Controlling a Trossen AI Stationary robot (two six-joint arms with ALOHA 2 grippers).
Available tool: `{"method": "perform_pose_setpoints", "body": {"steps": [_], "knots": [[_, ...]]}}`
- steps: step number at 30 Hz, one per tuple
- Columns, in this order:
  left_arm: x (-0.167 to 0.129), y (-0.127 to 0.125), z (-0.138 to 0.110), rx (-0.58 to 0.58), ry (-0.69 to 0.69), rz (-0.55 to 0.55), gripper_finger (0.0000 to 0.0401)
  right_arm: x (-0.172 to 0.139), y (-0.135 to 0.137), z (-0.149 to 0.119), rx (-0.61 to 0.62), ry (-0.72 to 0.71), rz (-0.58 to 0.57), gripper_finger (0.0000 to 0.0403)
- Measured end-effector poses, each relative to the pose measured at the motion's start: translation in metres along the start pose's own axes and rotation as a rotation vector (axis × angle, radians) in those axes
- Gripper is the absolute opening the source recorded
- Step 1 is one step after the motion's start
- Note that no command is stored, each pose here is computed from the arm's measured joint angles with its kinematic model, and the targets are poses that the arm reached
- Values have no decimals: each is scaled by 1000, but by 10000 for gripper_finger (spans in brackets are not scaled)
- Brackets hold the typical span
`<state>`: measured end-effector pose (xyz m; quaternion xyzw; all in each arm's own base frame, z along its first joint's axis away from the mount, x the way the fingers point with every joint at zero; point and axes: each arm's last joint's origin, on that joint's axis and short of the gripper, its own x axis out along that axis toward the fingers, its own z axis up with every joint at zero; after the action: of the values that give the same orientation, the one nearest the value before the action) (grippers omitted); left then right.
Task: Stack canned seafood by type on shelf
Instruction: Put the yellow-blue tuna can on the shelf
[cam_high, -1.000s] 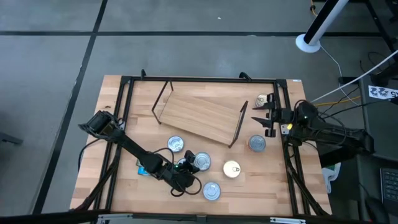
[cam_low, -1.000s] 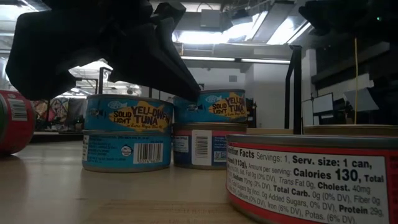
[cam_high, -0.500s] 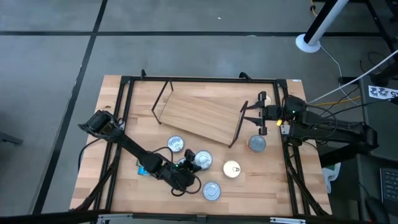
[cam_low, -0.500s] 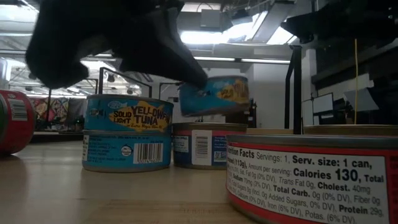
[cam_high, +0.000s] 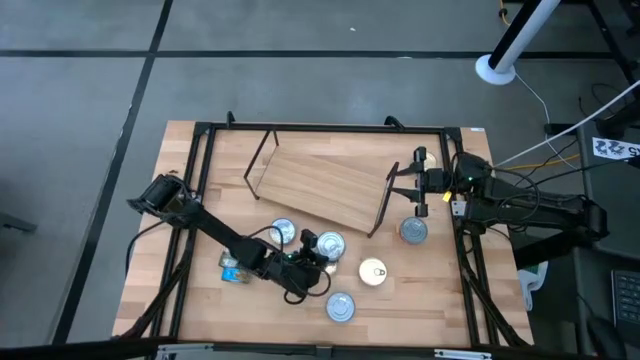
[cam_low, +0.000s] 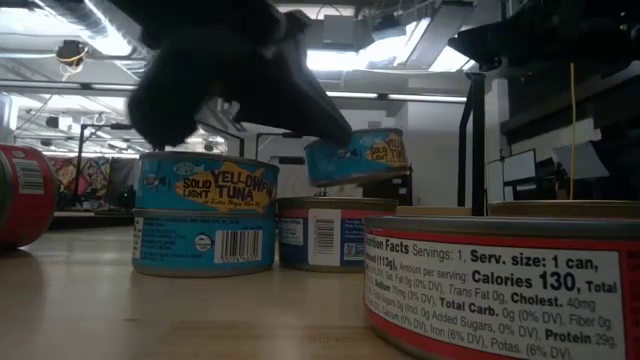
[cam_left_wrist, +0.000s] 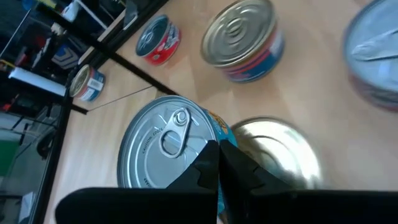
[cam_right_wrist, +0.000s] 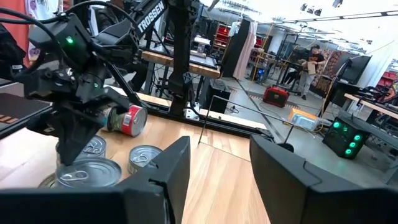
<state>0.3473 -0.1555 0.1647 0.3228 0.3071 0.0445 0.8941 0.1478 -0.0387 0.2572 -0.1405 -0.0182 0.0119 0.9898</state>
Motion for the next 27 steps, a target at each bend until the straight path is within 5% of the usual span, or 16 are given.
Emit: {"method": "perform_pose_setpoints", "body": {"steps": [11, 27], "knots": [[24, 34, -14, 15, 73, 64, 0, 0, 0, 0, 0, 0, 0, 168], [55, 83, -39, -17, 121, 15, 0, 0, 0, 0, -1, 0, 0, 168]]}}
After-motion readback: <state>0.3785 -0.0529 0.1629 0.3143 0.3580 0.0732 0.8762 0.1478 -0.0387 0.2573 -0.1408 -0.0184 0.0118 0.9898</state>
